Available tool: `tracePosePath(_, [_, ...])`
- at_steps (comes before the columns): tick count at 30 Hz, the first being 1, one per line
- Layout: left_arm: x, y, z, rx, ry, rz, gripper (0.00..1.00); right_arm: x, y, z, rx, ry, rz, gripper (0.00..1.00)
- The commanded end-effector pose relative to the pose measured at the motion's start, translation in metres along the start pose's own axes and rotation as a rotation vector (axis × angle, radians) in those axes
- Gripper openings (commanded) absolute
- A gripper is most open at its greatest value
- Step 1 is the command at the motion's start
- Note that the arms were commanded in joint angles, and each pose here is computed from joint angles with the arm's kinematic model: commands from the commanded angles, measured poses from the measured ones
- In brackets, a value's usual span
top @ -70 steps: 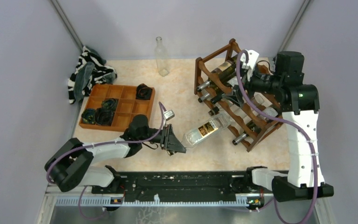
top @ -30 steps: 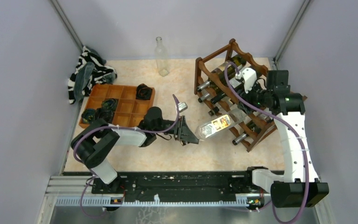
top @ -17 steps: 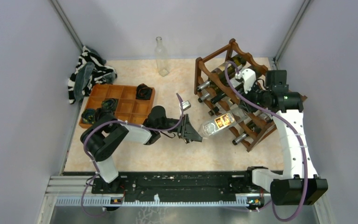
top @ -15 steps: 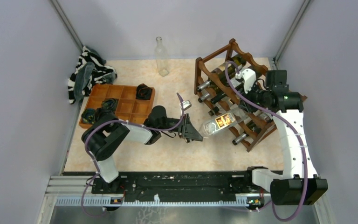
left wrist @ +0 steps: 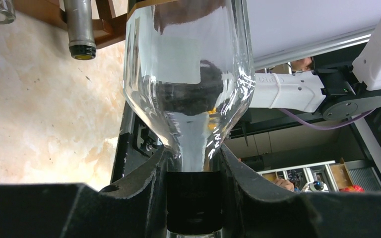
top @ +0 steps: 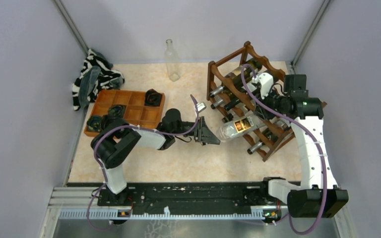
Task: Put the wine bottle on the wine rack
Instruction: Place the wine bottle in the wine rack.
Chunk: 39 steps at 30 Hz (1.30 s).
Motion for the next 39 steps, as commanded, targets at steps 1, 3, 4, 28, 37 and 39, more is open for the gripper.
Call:
tracePosePath(1, [-0.024, 0.011, -0.037, -0.128, 0.201, 0.064, 0.00, 0.021, 0.001, -0.025, -0.124, -0.029, -0.135, 0.00])
tracePosePath(3, [-0.025, 0.012, -0.041, -0.146, 0.202, 0.062, 0.00, 0.021, 0.001, -0.028, -0.133, -0.027, -0.139, 0.00])
tracePosePath(4, [-0.025, 0.012, -0.043, -0.157, 0.202, 0.064, 0.00, 0.021, 0.002, -0.028, -0.133, -0.024, -0.141, 0.00])
tracePosePath(28, [-0.041, -0.006, -0.035, -0.211, 0.213, 0.086, 0.00, 0.019, 0.004, -0.031, -0.144, -0.017, -0.137, 0.00])
tracePosePath(37, [-0.040, -0.006, -0.043, -0.241, 0.219, 0.051, 0.00, 0.020, 0.004, -0.032, -0.151, -0.014, -0.142, 0.00])
tracePosePath(39, [-0.039, -0.003, -0.045, -0.240, 0.215, 0.056, 0.00, 0.020, 0.004, -0.032, -0.153, -0.014, -0.143, 0.00])
Point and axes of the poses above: each gripper's point midway between its finger pads, its own y axis out along the fingers, its own x axis along the line the jaws close on, z = x × y, the point moved 1 cm from there along -y, back along the fingers
